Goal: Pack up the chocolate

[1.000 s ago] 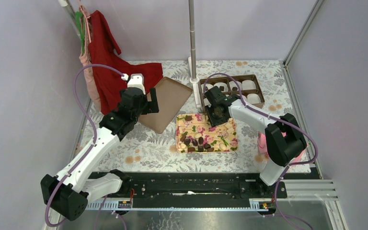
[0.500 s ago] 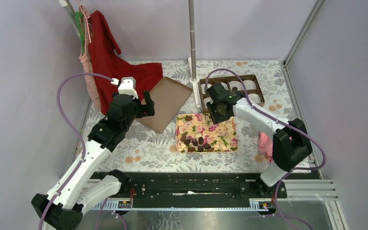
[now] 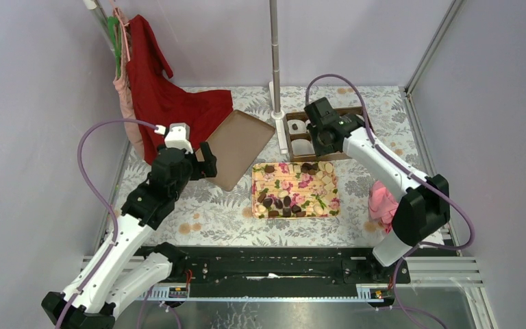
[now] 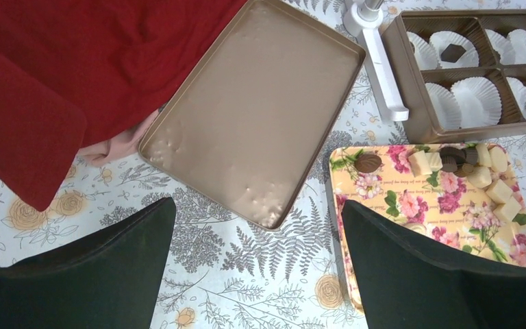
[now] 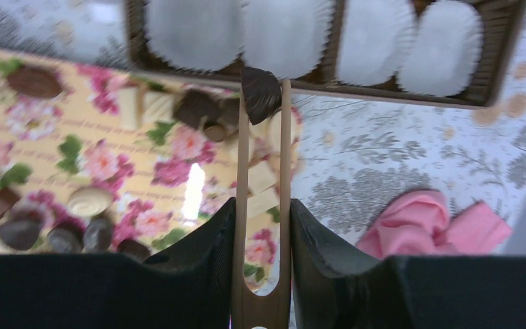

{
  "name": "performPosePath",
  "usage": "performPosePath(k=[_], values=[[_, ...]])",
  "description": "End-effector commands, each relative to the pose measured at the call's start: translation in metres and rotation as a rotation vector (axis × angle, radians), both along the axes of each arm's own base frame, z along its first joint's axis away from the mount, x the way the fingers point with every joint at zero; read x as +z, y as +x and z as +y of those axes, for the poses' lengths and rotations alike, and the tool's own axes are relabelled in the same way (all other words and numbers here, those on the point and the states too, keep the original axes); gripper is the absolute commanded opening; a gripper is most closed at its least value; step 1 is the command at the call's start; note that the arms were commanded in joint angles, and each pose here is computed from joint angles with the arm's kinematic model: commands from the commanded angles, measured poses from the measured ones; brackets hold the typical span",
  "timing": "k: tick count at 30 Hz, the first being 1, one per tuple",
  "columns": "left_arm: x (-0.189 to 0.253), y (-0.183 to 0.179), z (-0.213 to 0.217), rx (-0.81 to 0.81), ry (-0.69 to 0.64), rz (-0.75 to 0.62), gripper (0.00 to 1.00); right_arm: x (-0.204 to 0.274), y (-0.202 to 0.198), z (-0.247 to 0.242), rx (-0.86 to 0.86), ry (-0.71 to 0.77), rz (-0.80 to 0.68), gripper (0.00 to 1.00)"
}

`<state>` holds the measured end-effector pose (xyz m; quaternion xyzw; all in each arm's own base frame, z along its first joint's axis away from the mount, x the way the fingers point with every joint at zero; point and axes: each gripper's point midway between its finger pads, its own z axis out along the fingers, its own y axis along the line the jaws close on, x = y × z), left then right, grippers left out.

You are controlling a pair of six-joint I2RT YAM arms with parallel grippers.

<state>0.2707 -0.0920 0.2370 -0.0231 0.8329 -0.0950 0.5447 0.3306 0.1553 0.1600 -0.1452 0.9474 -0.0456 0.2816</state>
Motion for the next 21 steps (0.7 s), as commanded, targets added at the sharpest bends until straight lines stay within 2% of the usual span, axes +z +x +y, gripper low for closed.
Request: performPosePath(k=[1,11,21], values=[[-0.005,-0.003,0.002,-0.011,0.006,-0.014,0.99,0.019,0.030,-0.040,-0.108,-0.104,-0.067,0.20],[-0.008,-0.005,-0.003,-0.034,-0.020,-0.022,0.99,0.020,0.090,-0.101,-0.274,-0.190,-0.118,0.19],[-0.014,-0.002,0.000,-0.015,-0.004,-0.009,0.99,-0.010,0.147,-0.136,-0.355,-0.174,-0.104,0.20]])
